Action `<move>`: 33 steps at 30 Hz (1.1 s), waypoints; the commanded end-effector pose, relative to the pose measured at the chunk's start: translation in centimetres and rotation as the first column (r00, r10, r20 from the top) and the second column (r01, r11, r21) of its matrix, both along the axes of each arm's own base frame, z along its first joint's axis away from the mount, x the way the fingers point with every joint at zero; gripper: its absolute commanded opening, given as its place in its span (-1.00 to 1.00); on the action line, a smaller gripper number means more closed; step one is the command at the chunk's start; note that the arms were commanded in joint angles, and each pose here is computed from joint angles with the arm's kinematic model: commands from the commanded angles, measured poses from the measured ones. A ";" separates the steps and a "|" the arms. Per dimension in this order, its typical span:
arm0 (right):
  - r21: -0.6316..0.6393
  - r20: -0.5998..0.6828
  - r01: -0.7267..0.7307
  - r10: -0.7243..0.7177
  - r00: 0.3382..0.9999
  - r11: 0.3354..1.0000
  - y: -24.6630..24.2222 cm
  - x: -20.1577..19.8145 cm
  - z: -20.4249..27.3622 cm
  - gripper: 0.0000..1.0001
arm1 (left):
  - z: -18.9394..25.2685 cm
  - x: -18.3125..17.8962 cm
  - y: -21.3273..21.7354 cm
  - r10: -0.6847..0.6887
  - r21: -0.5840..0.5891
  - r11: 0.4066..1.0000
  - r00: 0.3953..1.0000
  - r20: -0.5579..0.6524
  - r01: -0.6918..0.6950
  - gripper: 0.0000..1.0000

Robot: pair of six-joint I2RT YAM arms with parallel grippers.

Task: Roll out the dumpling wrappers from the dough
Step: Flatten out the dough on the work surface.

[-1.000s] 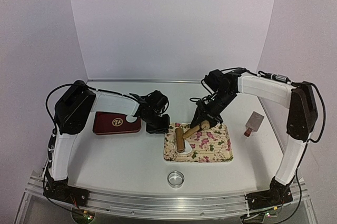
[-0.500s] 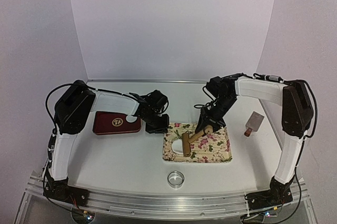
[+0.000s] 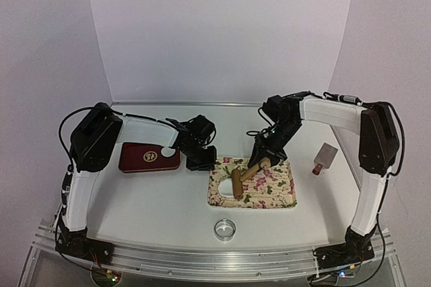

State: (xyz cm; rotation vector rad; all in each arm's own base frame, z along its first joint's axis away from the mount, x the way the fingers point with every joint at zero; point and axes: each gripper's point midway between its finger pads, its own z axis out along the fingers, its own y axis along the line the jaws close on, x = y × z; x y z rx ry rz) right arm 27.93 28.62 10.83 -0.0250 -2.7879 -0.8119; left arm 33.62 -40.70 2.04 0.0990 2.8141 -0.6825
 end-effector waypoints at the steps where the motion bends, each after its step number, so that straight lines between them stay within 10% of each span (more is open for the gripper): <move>1: 0.114 0.075 -0.009 0.000 0.997 0.993 1.4 0.0 5.9 -1.00 | 0.1 0.2 -0.4 -0.019 0.008 1.000 1.000 0.009 0.019 -1.00; 33: -0.050 -0.048 -0.104 0.102 0.994 0.993 0.4 -0.6 -4.0 -1.00 | -0.5 0.5 -0.8 -0.015 0.005 1.000 1.000 -0.002 0.015 -1.00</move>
